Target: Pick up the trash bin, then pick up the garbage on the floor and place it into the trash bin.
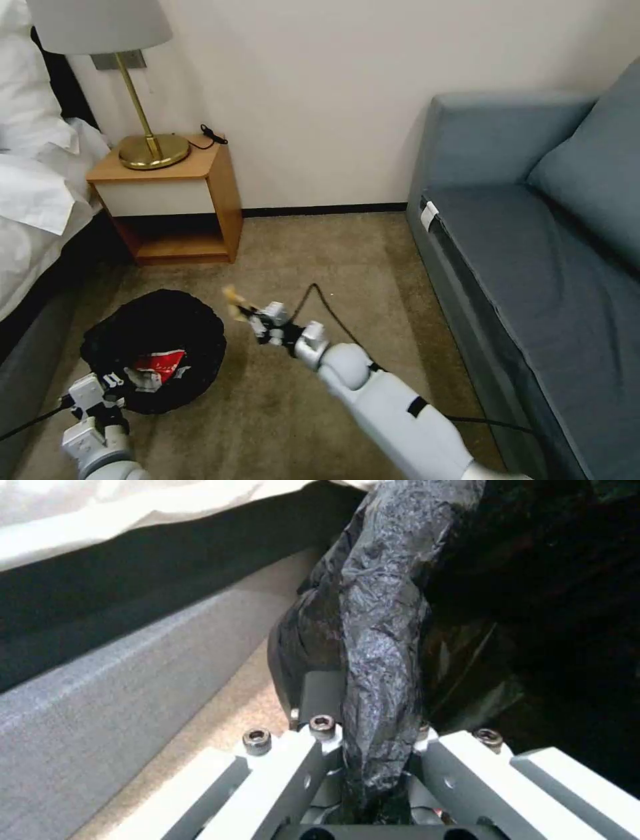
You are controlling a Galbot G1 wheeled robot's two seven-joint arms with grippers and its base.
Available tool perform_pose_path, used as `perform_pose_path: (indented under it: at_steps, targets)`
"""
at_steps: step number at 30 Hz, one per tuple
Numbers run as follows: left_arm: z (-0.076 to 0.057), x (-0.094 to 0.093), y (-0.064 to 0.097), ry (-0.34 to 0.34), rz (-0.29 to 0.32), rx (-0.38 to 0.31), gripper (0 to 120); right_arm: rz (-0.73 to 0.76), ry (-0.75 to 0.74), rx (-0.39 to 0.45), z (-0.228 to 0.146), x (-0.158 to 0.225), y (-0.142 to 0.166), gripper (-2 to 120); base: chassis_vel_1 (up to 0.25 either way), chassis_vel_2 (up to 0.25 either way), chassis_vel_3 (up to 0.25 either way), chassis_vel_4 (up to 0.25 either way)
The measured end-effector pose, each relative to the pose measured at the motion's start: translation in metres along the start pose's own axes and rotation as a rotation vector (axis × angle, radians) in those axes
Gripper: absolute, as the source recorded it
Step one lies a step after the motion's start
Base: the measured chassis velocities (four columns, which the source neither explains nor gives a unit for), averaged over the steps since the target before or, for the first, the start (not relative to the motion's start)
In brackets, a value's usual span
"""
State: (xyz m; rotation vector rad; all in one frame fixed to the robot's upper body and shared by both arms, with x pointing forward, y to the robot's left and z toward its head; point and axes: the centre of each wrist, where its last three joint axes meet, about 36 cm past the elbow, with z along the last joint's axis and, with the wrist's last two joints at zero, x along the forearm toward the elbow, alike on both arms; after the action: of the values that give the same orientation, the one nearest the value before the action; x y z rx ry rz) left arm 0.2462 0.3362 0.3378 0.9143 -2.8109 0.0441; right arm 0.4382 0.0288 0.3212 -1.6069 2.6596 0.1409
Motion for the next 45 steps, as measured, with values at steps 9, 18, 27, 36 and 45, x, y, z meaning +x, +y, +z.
perform_pose_path:
  at_steps: [9, 18, 27, 36, 45]
  targets:
    - [-0.005, 0.003, -0.002, -0.007, 0.006, 0.008, 3, -0.075, -0.03, -0.013, -0.006, -0.048, 0.038, 0, 0.0, 0.0, 0.0, 0.0]
    - [-0.007, 0.011, -0.007, -0.003, 0.018, 0.018, 3, -0.081, 0.022, 0.015, 0.018, -0.05, 0.061, 0, 0.0, 0.0, 0.0, 0.0]
    - [-0.003, 0.021, -0.015, 0.018, 0.039, 0.029, 3, -0.057, 0.048, 0.04, 0.029, -0.047, 0.067, 0, 0.0, 0.0, 0.0, 0.0]
    - [0.001, 0.028, -0.024, 0.031, 0.057, 0.034, 3, -0.057, 0.033, 0.049, 0.025, -0.048, 0.076, 30, 0.0, 0.0, 0.0, 0.0]
    - [0.003, 0.028, -0.022, 0.038, 0.056, 0.04, 3, -0.003, 0.015, 0.061, 0.019, -0.037, 0.063, 73, 0.0, 0.0, 0.0, 0.0]
